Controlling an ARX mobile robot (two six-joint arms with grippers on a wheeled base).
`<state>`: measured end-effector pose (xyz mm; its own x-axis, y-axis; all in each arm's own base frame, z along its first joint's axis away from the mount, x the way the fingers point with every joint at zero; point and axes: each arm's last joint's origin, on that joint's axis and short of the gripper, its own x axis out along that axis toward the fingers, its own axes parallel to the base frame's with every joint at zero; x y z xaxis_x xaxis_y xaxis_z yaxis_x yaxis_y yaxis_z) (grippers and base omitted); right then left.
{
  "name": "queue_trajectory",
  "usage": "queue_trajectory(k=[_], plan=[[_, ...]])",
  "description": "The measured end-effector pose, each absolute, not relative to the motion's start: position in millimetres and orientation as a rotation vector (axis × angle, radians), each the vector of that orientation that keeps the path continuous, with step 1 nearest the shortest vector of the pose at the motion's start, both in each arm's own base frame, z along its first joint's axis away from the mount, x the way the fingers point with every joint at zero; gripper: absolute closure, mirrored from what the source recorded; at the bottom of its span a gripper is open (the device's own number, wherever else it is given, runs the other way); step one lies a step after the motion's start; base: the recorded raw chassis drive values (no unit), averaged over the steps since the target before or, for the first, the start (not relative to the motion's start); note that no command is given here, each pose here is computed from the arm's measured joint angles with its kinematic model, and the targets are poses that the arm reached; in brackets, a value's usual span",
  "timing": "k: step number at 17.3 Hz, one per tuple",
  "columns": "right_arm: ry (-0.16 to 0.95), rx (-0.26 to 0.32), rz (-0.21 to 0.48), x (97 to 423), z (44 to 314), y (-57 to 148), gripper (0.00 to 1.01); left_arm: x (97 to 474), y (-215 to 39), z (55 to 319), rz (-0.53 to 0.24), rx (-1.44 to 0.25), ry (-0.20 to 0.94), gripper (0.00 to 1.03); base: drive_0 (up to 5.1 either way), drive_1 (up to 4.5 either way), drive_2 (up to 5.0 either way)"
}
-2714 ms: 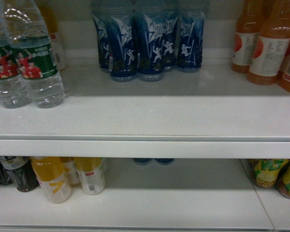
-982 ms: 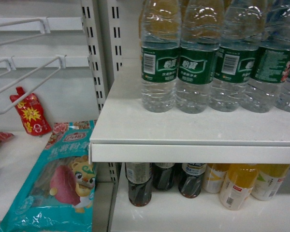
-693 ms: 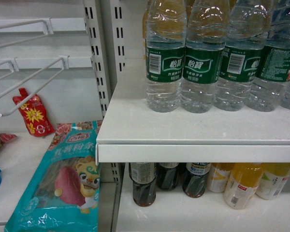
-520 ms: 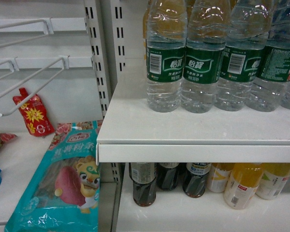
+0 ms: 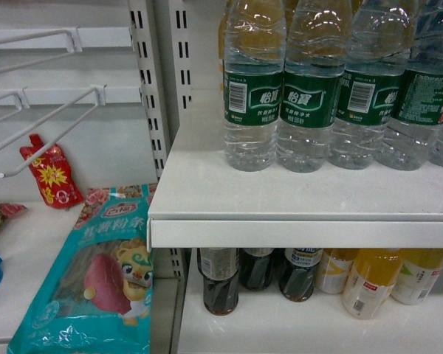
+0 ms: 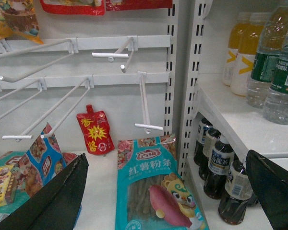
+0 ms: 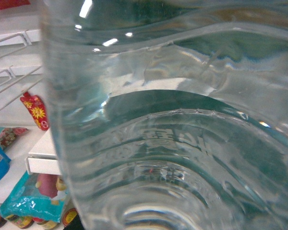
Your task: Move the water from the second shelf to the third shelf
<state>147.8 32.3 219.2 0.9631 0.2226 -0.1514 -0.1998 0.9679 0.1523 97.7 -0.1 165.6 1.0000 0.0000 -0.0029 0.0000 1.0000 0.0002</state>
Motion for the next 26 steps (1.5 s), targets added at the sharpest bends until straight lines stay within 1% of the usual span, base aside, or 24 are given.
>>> queue_trajectory(k=[1, 3, 6, 9, 11, 15, 18, 22, 24, 26], plan=[[0.163, 0.131, 0.232, 154.1, 218.5, 37.3, 0.58, 97.7, -0.1, 165.6, 0.0, 0.0, 0.002, 0.05, 0.0, 0.0, 0.0], [0.171, 0.114, 0.244, 168.2, 212.6, 45.2, 0.58, 97.7, -0.1, 165.6, 0.0, 0.0, 0.003, 0.05, 0.0, 0.0, 0.0], [0.195, 0.086, 0.244, 190.6, 205.1, 51.9, 0.58, 97.7, -0.1, 165.6, 0.0, 0.0, 0.002, 0.05, 0.0, 0.0, 0.0], [0.206, 0.063, 0.254, 218.4, 207.2, 57.9, 0.58, 97.7, -0.1, 165.6, 0.0, 0.0, 0.002, 0.05, 0.0, 0.0, 0.0], [0.207, 0.06, 0.249, 241.6, 210.9, 62.7, 0.58, 97.7, -0.1, 165.6, 0.0, 0.0, 0.002, 0.05, 0.0, 0.0, 0.0], [0.201, 0.024, 0.222, 277.5, 211.1, 71.5, 0.58, 97.7, -0.1, 165.6, 0.0, 0.0, 0.002, 0.05, 0.0, 0.0, 0.0], [0.219, 0.018, 0.199, 292.5, 206.5, 74.9, 0.58, 97.7, -0.1, 165.6, 0.0, 0.0, 0.002, 0.05, 0.0, 0.0, 0.0], [0.218, 0.019, 0.167, 304.0, 198.5, 77.4, 0.58, 97.7, -0.1, 165.6, 0.0, 0.0, 0.003, 0.05, 0.0, 0.0, 0.0], [0.229, 0.02, 0.165, 306.2, 193.1, 79.5, 0.58, 97.7, -0.1, 165.6, 0.0, 0.0, 0.002, 0.05, 0.0, 0.0, 0.0], [0.221, 0.028, 0.158, 309.4, 194.7, 82.6, 0.58, 97.7, -0.1, 165.6, 0.0, 0.0, 0.003, 0.05, 0.0, 0.0, 0.0]])
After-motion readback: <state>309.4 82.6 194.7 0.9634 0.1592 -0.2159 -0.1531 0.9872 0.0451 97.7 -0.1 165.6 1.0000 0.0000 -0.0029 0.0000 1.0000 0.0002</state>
